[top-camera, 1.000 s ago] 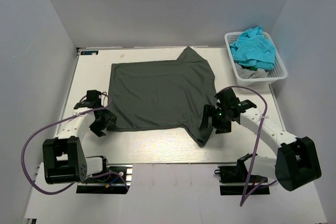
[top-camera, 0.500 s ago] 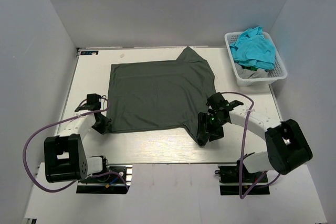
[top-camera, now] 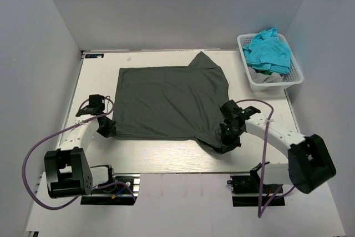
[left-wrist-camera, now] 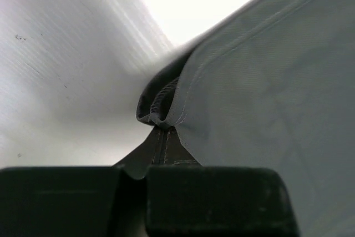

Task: Fold and stack the t-shirts
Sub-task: Grap the side of the flattened tshirt closest away from the robot with both arms, then fold the flattened tshirt in 1/3 of the way

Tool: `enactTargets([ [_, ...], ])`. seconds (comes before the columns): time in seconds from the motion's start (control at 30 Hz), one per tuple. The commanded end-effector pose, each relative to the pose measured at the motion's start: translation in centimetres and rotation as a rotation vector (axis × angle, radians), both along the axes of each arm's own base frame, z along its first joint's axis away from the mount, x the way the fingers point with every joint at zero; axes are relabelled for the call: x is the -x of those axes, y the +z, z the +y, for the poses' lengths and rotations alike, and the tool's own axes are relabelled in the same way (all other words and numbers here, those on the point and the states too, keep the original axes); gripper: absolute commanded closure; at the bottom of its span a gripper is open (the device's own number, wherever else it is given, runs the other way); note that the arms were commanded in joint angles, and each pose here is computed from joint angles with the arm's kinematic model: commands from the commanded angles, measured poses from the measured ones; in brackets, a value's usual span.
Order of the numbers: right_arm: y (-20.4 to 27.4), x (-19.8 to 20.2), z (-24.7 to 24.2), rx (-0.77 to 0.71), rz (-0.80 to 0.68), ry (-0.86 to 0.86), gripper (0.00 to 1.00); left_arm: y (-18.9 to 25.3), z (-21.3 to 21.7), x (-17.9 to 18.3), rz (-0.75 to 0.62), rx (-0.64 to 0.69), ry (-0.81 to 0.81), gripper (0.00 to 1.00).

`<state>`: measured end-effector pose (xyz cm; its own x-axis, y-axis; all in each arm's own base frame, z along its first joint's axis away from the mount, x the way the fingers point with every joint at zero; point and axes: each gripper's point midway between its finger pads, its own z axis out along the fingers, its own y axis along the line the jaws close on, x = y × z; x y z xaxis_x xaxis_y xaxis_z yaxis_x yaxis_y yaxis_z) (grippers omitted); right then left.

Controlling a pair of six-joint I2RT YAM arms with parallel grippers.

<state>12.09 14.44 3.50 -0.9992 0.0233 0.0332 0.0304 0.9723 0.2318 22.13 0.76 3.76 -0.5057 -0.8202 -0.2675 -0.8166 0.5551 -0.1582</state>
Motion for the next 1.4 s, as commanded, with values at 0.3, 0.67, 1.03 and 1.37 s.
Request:
enactTargets([
  [0.3, 3.2, 1.7, -1.9, 0.075, 0.025, -0.043, 1.0, 2.1, -0.1, 0.7, -0.023, 0.008, -0.002, 1.0],
  [0.67, 5.8, -7.6, -0.5, 0.174, -0.16, 0.085, 1.0, 4.4, -0.2, -3.8, -0.084, 0.025, -0.03, 1.0],
  [1.03, 9.4, -18.0, -0.3, 0.271, -0.271, 0.041, 1.0, 5.4, 0.5, -10.7, -0.071, 0.016, -0.06, 1.0],
  [1.37, 9.8, -26.2, 0.5, 0.251, -0.305, 0.063, 1.0, 3.9, 1.0, -15.2, -0.024, 0.022, -0.059, 1.0],
])
